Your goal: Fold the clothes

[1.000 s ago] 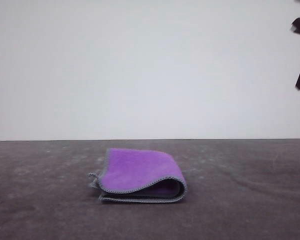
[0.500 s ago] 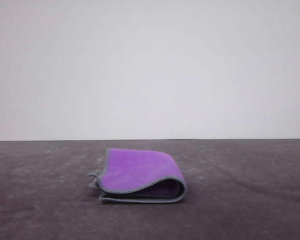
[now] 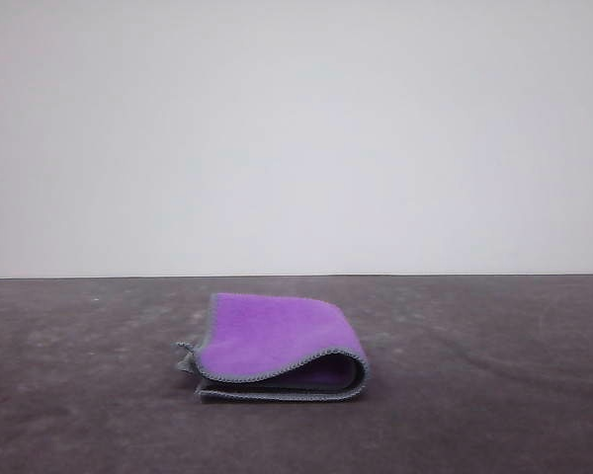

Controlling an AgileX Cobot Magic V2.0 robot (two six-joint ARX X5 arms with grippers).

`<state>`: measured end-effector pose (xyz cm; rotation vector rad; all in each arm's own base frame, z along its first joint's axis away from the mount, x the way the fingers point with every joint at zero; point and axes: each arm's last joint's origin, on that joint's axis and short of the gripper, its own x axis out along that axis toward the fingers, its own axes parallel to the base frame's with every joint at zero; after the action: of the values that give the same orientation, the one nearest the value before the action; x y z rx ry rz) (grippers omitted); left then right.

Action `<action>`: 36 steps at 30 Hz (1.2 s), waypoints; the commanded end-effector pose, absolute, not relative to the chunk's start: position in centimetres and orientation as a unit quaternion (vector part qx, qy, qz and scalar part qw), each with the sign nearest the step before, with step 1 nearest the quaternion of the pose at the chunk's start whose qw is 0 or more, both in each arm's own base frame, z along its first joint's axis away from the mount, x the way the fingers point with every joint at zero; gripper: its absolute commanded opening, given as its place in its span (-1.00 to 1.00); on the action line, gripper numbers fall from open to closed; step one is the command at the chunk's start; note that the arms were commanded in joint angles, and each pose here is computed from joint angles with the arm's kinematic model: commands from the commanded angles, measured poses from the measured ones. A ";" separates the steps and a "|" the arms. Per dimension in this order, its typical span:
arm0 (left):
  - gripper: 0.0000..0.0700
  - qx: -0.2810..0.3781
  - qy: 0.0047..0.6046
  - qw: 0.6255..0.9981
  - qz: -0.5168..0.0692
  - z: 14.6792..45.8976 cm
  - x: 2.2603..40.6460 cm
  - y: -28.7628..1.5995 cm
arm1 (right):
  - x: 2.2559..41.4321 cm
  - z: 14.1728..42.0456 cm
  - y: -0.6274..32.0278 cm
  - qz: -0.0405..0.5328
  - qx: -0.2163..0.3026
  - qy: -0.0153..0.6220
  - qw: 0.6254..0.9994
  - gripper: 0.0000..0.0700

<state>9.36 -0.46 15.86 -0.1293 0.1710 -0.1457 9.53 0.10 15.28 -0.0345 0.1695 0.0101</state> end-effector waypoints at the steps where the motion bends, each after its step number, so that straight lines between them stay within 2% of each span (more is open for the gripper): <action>1: -0.95 -0.066 0.098 0.991 -0.069 15.2 9.4 -0.4 | 9.6 15.0 0.1 0.003 -0.006 0.085 0.996 -0.98; 19: -0.95 -0.066 0.099 0.991 -0.069 15.2 9.4 -0.4 | 9.6 15.2 0.6 0.029 -0.016 0.074 0.997 -0.98; 36: -0.95 -0.066 0.097 0.991 -0.069 15.2 9.4 -0.4 | 9.6 15.2 0.3 0.016 -0.014 0.073 0.997 -0.98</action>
<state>9.36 -0.45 15.87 -0.1292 0.1699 -0.1457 9.58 0.29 15.27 -0.0250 0.1562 0.0311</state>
